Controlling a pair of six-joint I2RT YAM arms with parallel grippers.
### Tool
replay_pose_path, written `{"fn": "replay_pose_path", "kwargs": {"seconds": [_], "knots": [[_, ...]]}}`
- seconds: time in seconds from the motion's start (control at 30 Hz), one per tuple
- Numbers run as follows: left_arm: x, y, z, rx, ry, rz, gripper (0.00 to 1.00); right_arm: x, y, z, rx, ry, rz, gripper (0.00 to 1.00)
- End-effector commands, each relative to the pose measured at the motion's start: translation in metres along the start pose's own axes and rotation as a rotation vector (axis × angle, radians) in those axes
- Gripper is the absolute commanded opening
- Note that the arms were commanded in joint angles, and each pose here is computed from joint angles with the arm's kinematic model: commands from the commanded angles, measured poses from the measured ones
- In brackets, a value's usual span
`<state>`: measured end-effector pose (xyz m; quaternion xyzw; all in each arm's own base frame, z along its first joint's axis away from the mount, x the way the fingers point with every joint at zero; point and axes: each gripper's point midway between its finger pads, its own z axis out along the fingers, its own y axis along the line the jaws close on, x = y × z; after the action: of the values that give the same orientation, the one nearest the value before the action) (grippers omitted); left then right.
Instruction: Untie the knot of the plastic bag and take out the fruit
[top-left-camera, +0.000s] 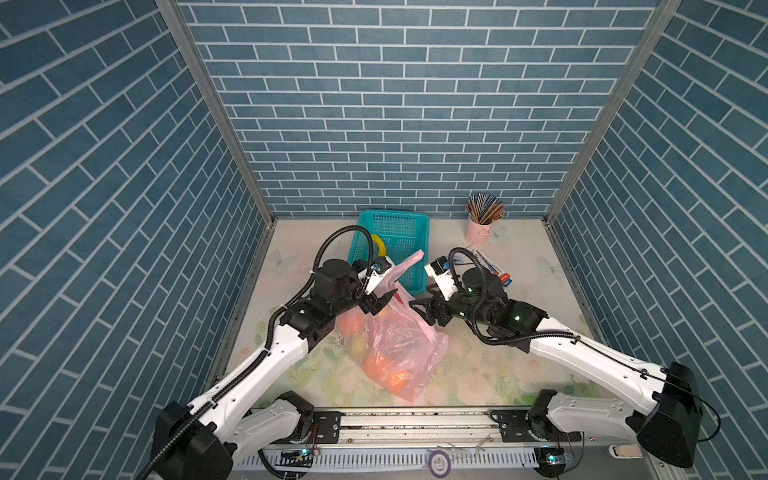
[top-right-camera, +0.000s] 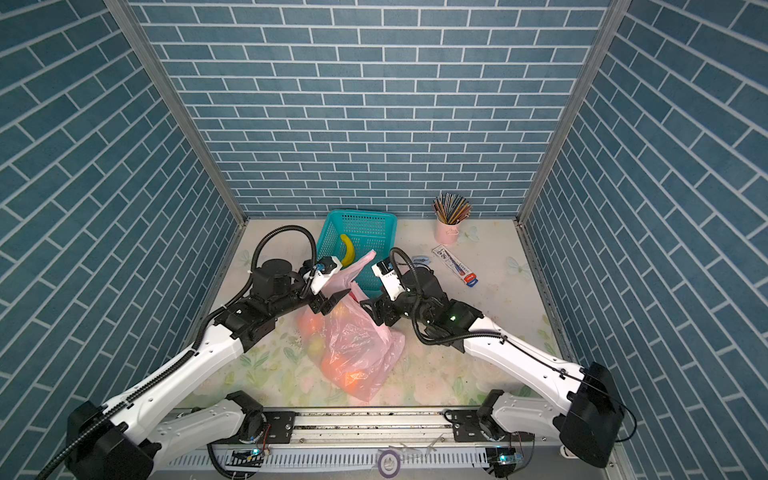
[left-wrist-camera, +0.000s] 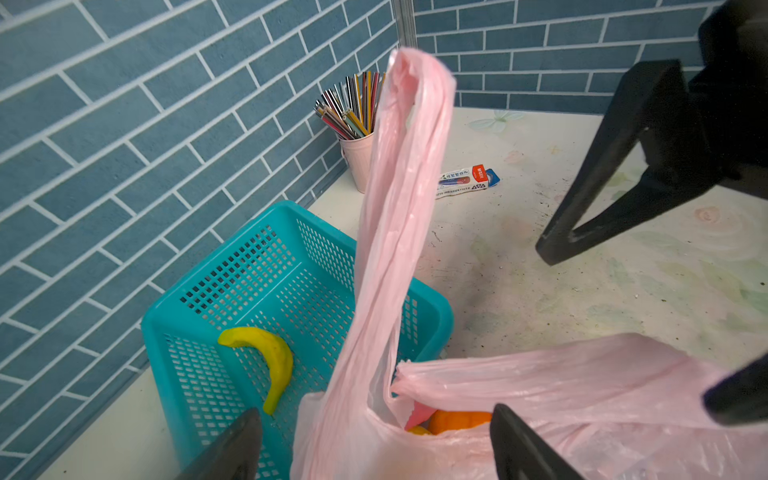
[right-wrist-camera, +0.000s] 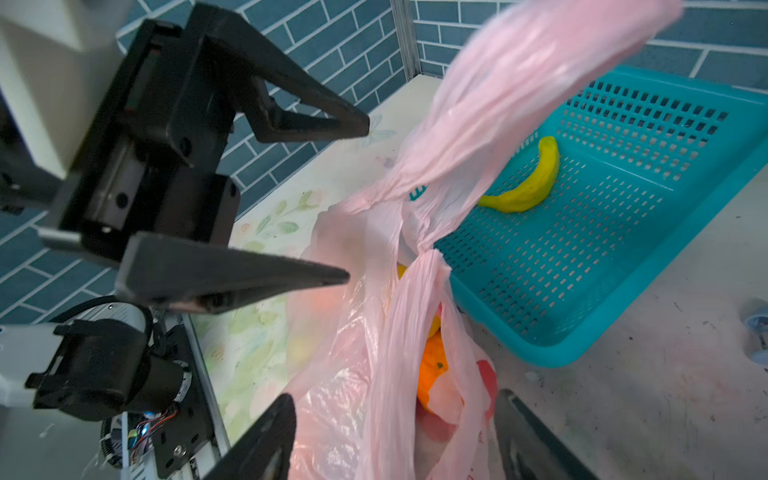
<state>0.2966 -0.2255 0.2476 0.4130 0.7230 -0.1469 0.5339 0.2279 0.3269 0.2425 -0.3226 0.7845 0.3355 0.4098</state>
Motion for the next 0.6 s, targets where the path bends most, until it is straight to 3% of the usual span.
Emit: {"fn": "replay_pose_path", "kwargs": {"seconds": [0.0,0.13,0.4,0.47,0.57], "knots": [[-0.014,0.018,0.011,-0.089,-0.042,-0.087,0.85,-0.004,-0.012,0.015,0.032,-0.014,0.012,0.75],[-0.008,0.028,0.032,-0.119,0.005,-0.169,0.74,0.004,-0.014,0.032,-0.018,0.025,0.042,0.63],[-0.003,0.046,0.042,-0.193,0.045,-0.263,0.24,0.013,0.006,0.042,-0.168,0.098,0.118,0.07],[-0.004,0.053,0.041,-0.219,0.034,-0.301,0.09,0.012,0.015,0.034,-0.216,0.087,0.141,0.04],[-0.007,0.062,0.041,-0.238,0.023,-0.359,0.02,0.019,0.033,0.020,-0.300,0.079,0.162,0.03]]}}
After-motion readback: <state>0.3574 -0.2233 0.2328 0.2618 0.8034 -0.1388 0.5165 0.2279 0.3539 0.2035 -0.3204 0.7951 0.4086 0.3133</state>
